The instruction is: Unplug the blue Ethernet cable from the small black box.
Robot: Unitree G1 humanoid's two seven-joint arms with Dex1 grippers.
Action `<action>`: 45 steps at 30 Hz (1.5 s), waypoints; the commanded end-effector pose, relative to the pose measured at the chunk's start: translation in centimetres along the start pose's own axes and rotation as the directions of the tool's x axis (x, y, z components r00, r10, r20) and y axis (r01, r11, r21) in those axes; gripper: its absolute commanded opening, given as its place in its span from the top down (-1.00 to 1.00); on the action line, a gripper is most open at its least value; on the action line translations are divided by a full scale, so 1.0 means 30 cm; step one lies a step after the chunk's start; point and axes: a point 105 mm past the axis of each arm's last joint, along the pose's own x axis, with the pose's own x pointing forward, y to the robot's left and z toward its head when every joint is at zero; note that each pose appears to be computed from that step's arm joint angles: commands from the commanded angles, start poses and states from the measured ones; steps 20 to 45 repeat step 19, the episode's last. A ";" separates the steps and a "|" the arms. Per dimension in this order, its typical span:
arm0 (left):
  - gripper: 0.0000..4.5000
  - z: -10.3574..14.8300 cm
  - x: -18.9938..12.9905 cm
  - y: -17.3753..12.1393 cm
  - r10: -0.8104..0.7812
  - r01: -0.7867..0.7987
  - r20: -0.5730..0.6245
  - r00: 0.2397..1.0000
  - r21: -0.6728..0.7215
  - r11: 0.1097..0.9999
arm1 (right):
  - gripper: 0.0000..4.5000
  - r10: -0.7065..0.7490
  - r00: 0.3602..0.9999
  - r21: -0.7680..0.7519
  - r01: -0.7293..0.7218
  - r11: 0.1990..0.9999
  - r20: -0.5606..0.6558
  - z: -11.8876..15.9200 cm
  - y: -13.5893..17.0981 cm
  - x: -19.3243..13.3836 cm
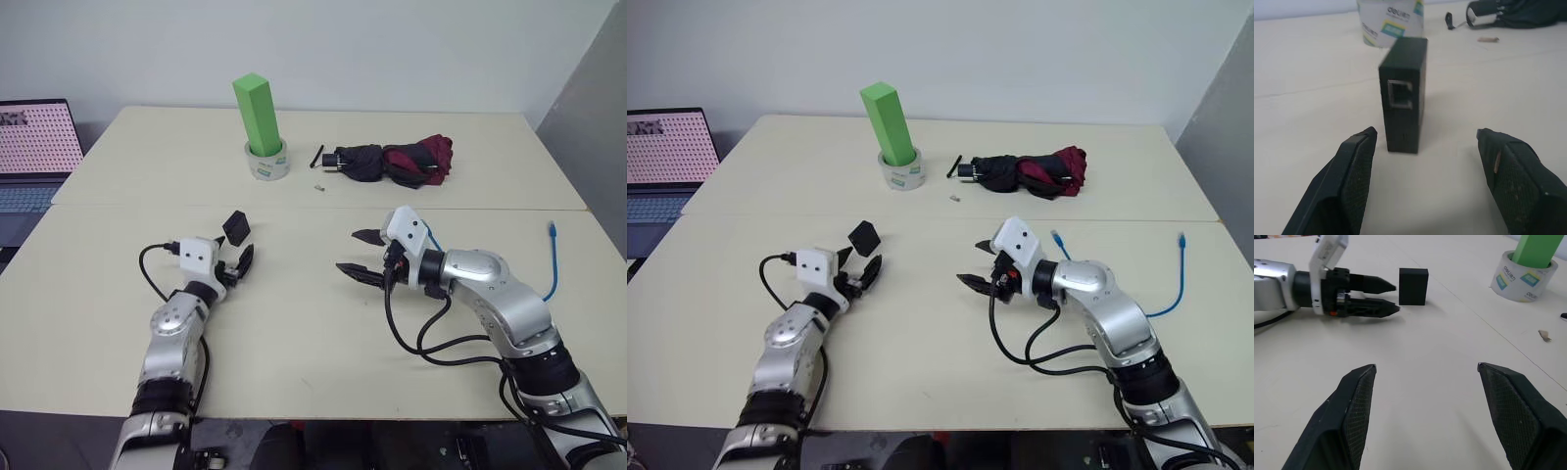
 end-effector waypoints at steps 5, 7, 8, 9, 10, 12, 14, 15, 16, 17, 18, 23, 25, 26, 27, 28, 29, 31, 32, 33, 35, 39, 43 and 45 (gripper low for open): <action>-0.52 0.081 -0.107 -0.030 -0.157 0.168 -0.112 0.981 0.099 0.981 | -0.56 -0.157 0.986 -0.026 0.158 0.987 0.055 -0.001 -0.024 -0.133; -0.52 0.109 -0.119 -0.026 -0.173 0.185 -0.108 0.979 0.112 0.976 | -0.56 -0.178 0.983 -0.021 0.179 0.984 0.050 -0.010 -0.034 -0.173; -0.52 0.129 -0.124 -0.021 -0.185 0.197 -0.105 0.977 0.113 0.974 | -0.56 -0.191 0.981 -0.011 0.192 0.981 0.040 -0.020 -0.043 -0.201; -0.52 0.145 -0.127 -0.018 -0.199 0.210 -0.106 0.974 0.113 0.971 | -0.56 -0.202 0.979 -0.002 0.202 0.979 0.030 -0.028 -0.050 -0.225; -0.52 0.160 -0.132 -0.019 -0.218 0.229 -0.105 0.970 0.107 0.968 | -0.56 -0.213 0.977 0.007 0.212 0.977 0.018 -0.036 -0.056 -0.246; -0.52 0.201 -0.141 -0.024 -0.270 0.275 -0.091 0.959 0.053 0.960 | -0.56 -0.248 0.969 0.022 0.248 0.968 -0.016 -0.058 -0.076 -0.291; -0.52 0.234 -0.153 -0.031 -0.321 0.325 -0.091 0.943 0.031 0.945 | -0.56 -0.284 0.958 0.029 0.285 0.958 -0.048 -0.079 -0.095 -0.329; -0.52 0.246 -0.156 -0.030 -0.335 0.338 -0.092 0.938 0.021 0.941 | -0.56 -0.294 0.954 0.028 0.296 0.955 -0.059 -0.086 -0.100 -0.341; -0.52 0.253 -0.159 -0.030 -0.344 0.347 -0.094 0.934 0.019 0.938 | -0.56 -0.302 0.951 0.025 0.304 0.952 -0.065 -0.090 -0.102 -0.347; -0.52 0.260 -0.161 -0.031 -0.352 0.355 -0.094 0.931 0.023 0.935 | -0.56 -0.309 0.949 0.022 0.311 0.950 -0.069 -0.094 -0.104 -0.351; -0.52 0.268 -0.160 -0.029 -0.354 0.358 -0.092 0.931 0.029 0.933 | -0.56 -0.316 0.946 0.023 0.319 0.948 -0.074 -0.097 -0.107 -0.355; -0.52 0.273 -0.159 -0.027 -0.355 0.359 -0.090 0.930 0.033 0.933 | -0.56 -0.321 0.944 0.024 0.324 0.946 -0.077 -0.100 -0.108 -0.357; -0.52 0.273 -0.159 -0.027 -0.355 0.359 -0.090 0.930 0.033 0.933 | -0.56 -0.321 0.944 0.024 0.324 0.946 -0.077 -0.100 -0.108 -0.357; -0.52 0.273 -0.159 -0.027 -0.355 0.359 -0.090 0.930 0.033 0.933 | -0.56 -0.321 0.944 0.024 0.324 0.946 -0.077 -0.100 -0.108 -0.357; -0.52 0.273 -0.159 -0.027 -0.355 0.359 -0.090 0.930 0.033 0.933 | -0.56 -0.321 0.944 0.024 0.324 0.946 -0.077 -0.100 -0.108 -0.357; -0.52 0.273 -0.159 -0.027 -0.355 0.359 -0.090 0.930 0.033 0.933 | -0.56 -0.321 0.944 0.024 0.324 0.946 -0.077 -0.100 -0.108 -0.357; -0.52 0.273 -0.159 -0.027 -0.355 0.359 -0.090 0.930 0.033 0.933 | -0.56 -0.321 0.944 0.024 0.324 0.946 -0.077 -0.100 -0.108 -0.357; -0.52 0.273 -0.159 -0.027 -0.355 0.359 -0.090 0.930 0.033 0.933 | -0.56 -0.321 0.944 0.024 0.324 0.946 -0.077 -0.100 -0.108 -0.357; -0.52 0.273 -0.159 -0.027 -0.355 0.359 -0.090 0.930 0.033 0.933 | -0.56 -0.321 0.944 0.024 0.324 0.946 -0.077 -0.100 -0.108 -0.357; -0.52 0.273 -0.159 -0.027 -0.355 0.359 -0.090 0.930 0.033 0.933 | -0.56 -0.321 0.944 0.024 0.324 0.946 -0.077 -0.100 -0.108 -0.357; -0.52 0.273 -0.159 -0.027 -0.355 0.359 -0.090 0.930 0.033 0.933 | -0.56 -0.321 0.944 0.024 0.324 0.946 -0.077 -0.100 -0.108 -0.357; -0.52 0.273 -0.159 -0.027 -0.355 0.359 -0.090 0.930 0.033 0.933 | -0.56 -0.321 0.944 0.024 0.324 0.946 -0.077 -0.100 -0.108 -0.357; -0.52 0.273 -0.159 -0.027 -0.355 0.359 -0.090 0.930 0.033 0.933 | -0.56 -0.321 0.944 0.024 0.324 0.946 -0.077 -0.100 -0.108 -0.357; -0.52 0.273 -0.159 -0.027 -0.355 0.359 -0.090 0.930 0.033 0.933 | -0.56 -0.321 0.944 0.024 0.324 0.946 -0.077 -0.100 -0.108 -0.357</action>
